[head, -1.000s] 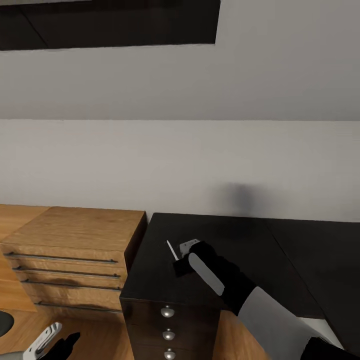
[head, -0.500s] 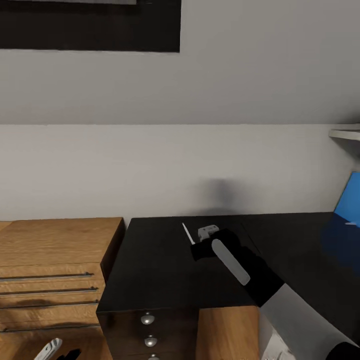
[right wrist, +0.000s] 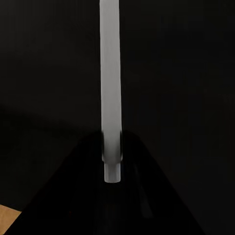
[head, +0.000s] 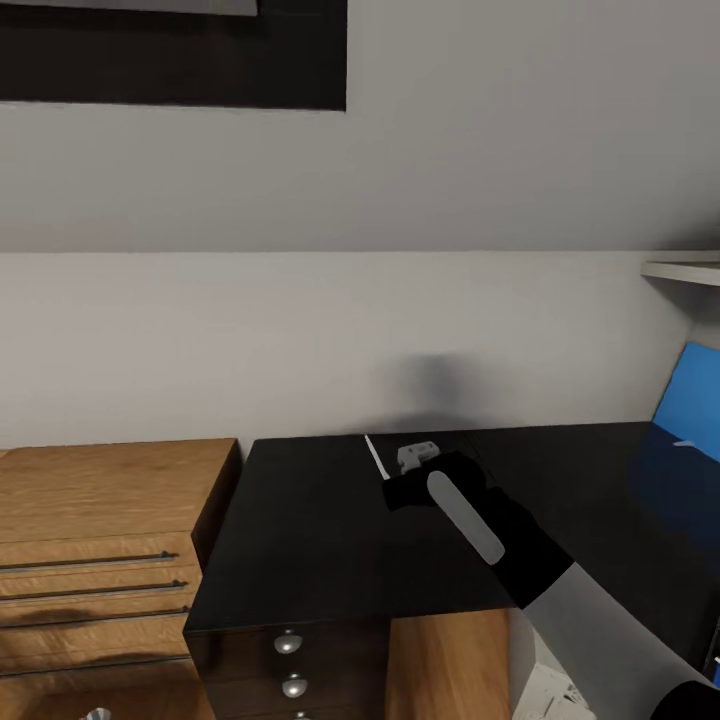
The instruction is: In the bedroom, organize the workspace by keeping the computer under the desk, ensuring the monitor is on the desk, placing the keyboard on the desk next to the monitor, placing the mouse on the desk next to the keyboard, moving the folder from the swivel chair onto the desk next to the mouse, stacking the notebook on top of the folder with the pen on top of the notebook, and positioning the swivel chair next to the desk.
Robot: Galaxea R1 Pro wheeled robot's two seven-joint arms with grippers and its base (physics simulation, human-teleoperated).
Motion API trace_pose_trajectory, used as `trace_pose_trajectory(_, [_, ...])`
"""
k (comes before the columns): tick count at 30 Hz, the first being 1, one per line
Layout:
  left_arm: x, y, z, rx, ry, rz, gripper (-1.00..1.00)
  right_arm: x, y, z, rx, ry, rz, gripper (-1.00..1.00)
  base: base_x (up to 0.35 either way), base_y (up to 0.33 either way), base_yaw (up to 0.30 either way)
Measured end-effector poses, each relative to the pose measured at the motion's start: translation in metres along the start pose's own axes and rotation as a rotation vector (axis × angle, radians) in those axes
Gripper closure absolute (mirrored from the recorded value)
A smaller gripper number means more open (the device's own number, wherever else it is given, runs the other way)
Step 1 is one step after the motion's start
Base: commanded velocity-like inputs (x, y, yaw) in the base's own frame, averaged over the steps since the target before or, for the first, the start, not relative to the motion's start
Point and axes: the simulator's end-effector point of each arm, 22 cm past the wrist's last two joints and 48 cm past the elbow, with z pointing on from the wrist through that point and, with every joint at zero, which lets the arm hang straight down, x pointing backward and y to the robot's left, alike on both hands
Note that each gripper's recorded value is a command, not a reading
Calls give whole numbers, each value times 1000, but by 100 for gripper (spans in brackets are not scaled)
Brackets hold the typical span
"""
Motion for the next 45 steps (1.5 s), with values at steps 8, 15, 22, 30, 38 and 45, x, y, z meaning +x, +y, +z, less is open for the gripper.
trace_pose_trajectory(8, [0,0,0,0,0,0,-100,0,0,0,0,0,0,100,0,0,0])
trace_pose_trajectory(15, [0,0,0,0,0,0,-100,0,0,0,0,0,0,100,0,0,0])
trace_pose_trajectory(22, [9,5,-1,-10,14,-6,-100,4,1,1,4,7,7,100,0,0,0])
trace_pose_trajectory(30, [28,22,-5,-33,43,-11,-100,7,4,2,16,7,8,100,0,0,0])
trace_pose_trajectory(38, [61,45,-11,-74,92,-8,-100,7,5,-1,11,-3,7,100,0,0,0])
trace_pose_trajectory(45, [86,69,-8,-120,88,13,-100,8,9,-5,2,-11,4,100,0,0,-87])
